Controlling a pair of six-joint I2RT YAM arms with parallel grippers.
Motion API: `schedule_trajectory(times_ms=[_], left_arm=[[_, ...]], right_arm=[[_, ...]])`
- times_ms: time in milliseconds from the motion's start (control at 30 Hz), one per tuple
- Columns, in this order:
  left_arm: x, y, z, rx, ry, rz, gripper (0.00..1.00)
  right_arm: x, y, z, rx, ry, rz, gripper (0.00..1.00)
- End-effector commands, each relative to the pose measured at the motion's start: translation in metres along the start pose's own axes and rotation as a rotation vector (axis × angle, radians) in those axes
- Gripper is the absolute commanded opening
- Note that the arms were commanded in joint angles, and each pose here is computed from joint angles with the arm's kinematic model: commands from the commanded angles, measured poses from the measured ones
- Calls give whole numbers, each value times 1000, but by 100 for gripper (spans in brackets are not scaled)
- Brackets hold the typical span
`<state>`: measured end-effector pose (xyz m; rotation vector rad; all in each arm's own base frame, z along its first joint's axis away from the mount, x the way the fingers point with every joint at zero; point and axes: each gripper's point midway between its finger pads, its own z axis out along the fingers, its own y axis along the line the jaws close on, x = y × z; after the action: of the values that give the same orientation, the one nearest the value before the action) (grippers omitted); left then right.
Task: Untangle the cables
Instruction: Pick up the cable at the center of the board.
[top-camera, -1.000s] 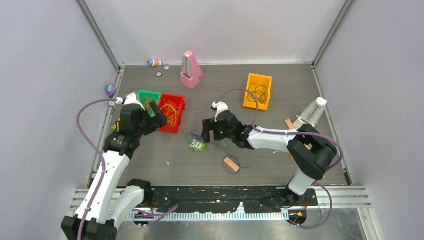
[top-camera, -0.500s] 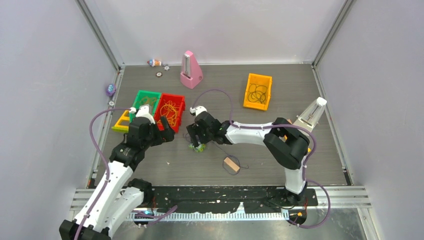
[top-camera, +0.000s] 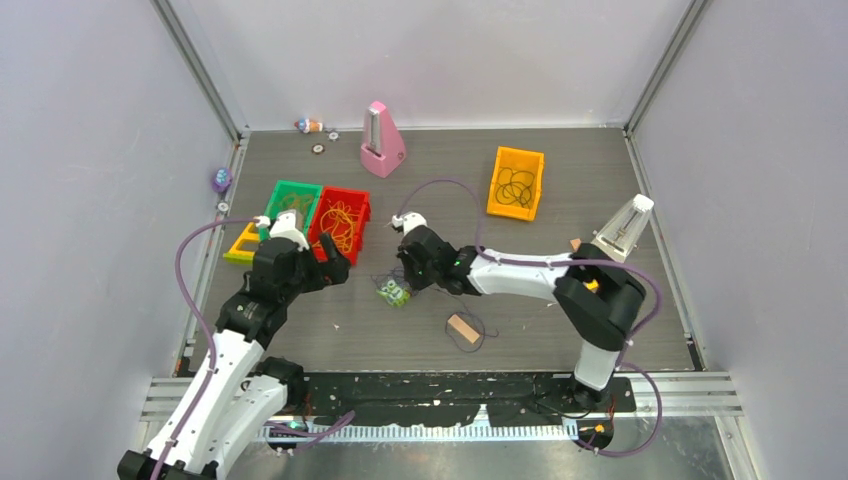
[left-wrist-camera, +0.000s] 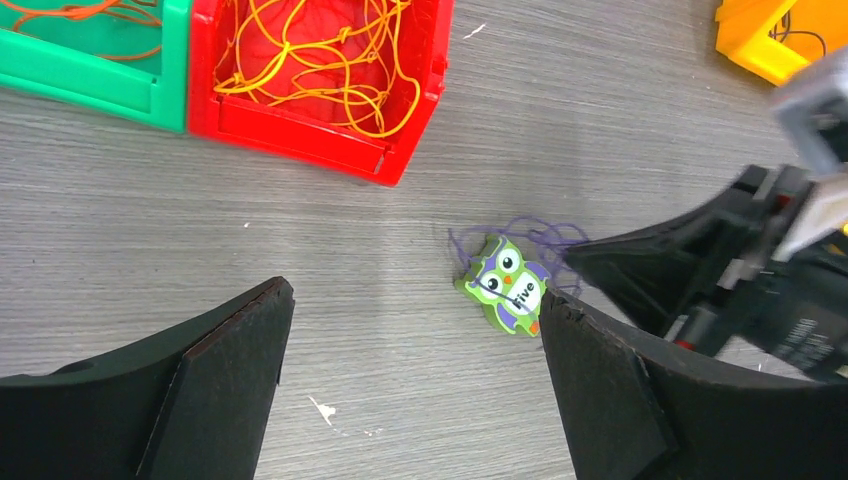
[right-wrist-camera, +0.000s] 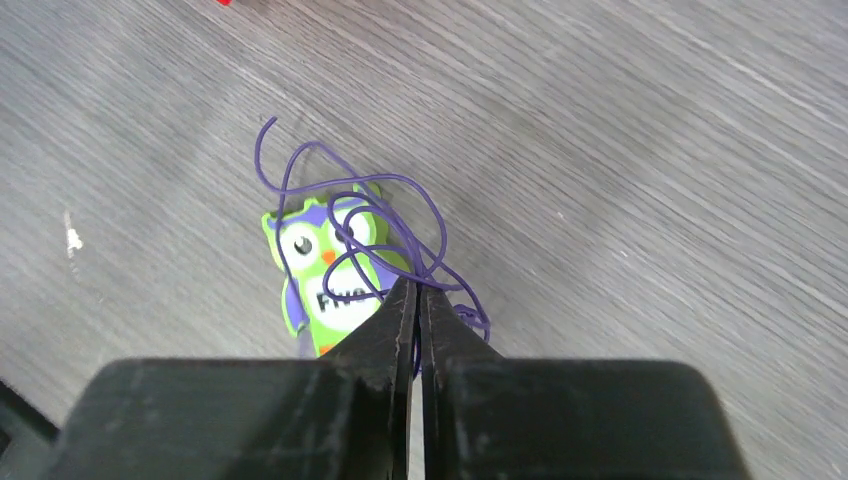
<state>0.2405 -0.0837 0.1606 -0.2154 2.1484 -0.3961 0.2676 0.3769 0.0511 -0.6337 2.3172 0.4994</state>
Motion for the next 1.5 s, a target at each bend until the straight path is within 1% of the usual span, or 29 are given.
schedule_trajectory(times_ms=[0,67,100,133,167,200,233,267,300,333,467,500,600,700,800,867,933,967,1000,1033,1067,1100,1133,1200,1333,1467], left_arm=[[-7,-11,2,59,-29,9,93],[-7,-13,4,67,-33,6,93],[-5,-18,4,95,-21,7,93],[-3,-20,5,105,-15,7,93],[-2,-22,6,118,-8,11,93],[0,-27,7,137,0,16,93],[2,-30,8,150,8,21,92],[4,-34,9,166,15,27,92],[7,-39,10,186,24,36,92],[9,-44,11,202,32,47,92],[19,-64,14,248,56,99,92],[20,-67,15,248,59,112,92],[19,-70,17,218,46,138,94],[20,-77,17,220,33,171,95],[25,-87,16,262,45,196,96],[29,-93,17,293,56,212,95],[35,-98,18,317,70,232,95],[36,-100,18,327,76,241,95],[38,-102,18,338,82,250,95],[39,-103,19,342,84,257,95],[41,-106,18,359,89,266,95],[41,-110,17,382,91,276,95],[43,-112,17,393,96,284,95],[44,-116,17,412,98,294,95],[48,-124,19,444,106,301,96],[52,-131,20,467,111,309,95]], right_arm=[[-57,-2,-51,-8,-202,62,6],[-61,-7,-66,4,-225,67,6],[-56,-11,-70,15,-216,66,6],[-62,-14,-81,21,-241,73,6],[-56,-20,-85,38,-229,74,6],[-61,-23,-95,48,-252,84,6],[-53,-30,-98,68,-233,87,6],[-56,-34,-107,78,-250,99,6],[-47,-41,-109,99,-228,103,6],[-50,-44,-118,106,-247,115,6],[-29,-66,-137,165,-249,171,6],[-27,-70,-144,178,-256,206,6],[-4,-89,-149,243,-225,272,6],[17,-101,-155,296,-189,320,6],[42,-113,-158,360,-127,344,7],[55,-120,-160,400,-92,353,11],[66,-123,-160,417,-55,358,29],[68,-122,-160,416,-46,360,49],[73,-123,-161,420,-34,367,60],[76,-123,-162,421,-27,372,77],[77,-123,-164,420,-27,379,84],[78,-124,-165,422,-25,383,95],[78,-124,-168,425,-27,390,98],[78,-125,-175,432,-25,401,96],[83,-129,-190,463,-1,436,95],[90,-129,-206,465,-20,543,95]])
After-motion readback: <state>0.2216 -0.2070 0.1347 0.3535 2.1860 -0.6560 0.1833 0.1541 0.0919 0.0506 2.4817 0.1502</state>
